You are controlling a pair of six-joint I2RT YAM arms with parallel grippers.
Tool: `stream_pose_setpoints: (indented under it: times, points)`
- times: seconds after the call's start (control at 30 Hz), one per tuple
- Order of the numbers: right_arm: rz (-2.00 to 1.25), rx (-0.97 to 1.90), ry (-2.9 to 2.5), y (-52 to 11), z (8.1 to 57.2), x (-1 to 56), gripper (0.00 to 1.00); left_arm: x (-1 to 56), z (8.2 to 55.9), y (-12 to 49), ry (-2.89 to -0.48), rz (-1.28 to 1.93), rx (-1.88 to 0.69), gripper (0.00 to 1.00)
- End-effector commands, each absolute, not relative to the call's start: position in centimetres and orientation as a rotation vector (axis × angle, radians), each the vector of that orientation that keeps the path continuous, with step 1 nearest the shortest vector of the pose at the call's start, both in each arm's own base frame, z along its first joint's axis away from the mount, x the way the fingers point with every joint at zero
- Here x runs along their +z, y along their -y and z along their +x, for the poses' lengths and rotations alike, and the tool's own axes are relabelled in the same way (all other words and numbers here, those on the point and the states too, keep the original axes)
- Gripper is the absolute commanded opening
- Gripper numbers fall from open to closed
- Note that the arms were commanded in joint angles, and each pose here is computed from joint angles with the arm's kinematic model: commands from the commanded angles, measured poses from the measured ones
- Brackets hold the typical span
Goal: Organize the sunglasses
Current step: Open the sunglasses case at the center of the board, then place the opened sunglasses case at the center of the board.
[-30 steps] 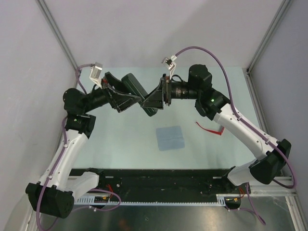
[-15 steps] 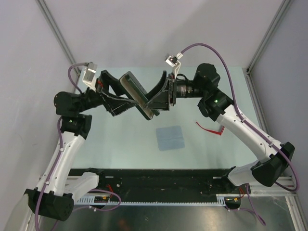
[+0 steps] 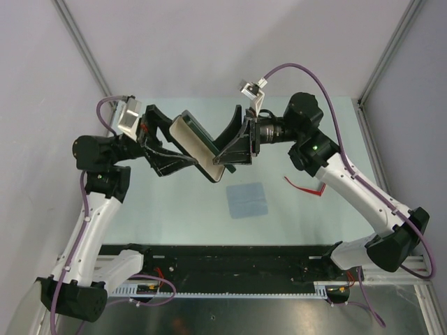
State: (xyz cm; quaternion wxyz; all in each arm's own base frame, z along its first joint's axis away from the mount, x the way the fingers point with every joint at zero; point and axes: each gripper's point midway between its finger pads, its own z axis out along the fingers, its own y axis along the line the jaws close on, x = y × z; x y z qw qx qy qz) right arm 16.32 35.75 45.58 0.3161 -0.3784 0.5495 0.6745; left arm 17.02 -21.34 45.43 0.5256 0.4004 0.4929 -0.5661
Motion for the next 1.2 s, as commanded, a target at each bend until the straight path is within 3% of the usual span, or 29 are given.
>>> stream_pose_setpoints:
  times: [0.0, 0.33, 0.43, 0.5, 0.87, 1.03, 1.17]
  points:
    - [-1.041, 1.827, -1.32, -34.2, 13.2, 49.5, 0.0, 44.1, 14.7, 21.2, -1.066, 1.234, -1.294, 0.69]
    - [-1.036, 1.815, -1.327, -33.7, 13.1, 49.6, 0.0, 43.5, 15.3, 21.3, -1.065, 1.271, -1.296, 0.74]
    - [-1.009, 1.79, -1.348, -33.7, 13.8, 49.3, 0.0, 43.5, 16.1, 21.4, -1.088, 1.241, -1.307, 0.82]
    - [-0.971, 1.759, -1.373, -33.6, 14.6, 49.1, 0.0, 43.8, 17.0, 21.3, -1.104, 1.19, -1.297, 0.99]
    - [-0.763, 1.519, -1.581, -32.9, 20.3, 45.3, 0.0, 45.3, 23.3, 18.3, -1.244, 0.81, -1.221, 1.0]
    - [-0.651, 1.389, -1.713, -32.8, 25.4, 41.0, 0.0, 42.5, 30.6, 11.1, -1.391, 0.369, -1.106, 1.0]
    - [-0.68, 1.293, -1.84, -34.0, 28.2, 35.4, 0.0, 39.3, 33.7, 6.9, -1.472, 0.053, -1.133, 1.0]
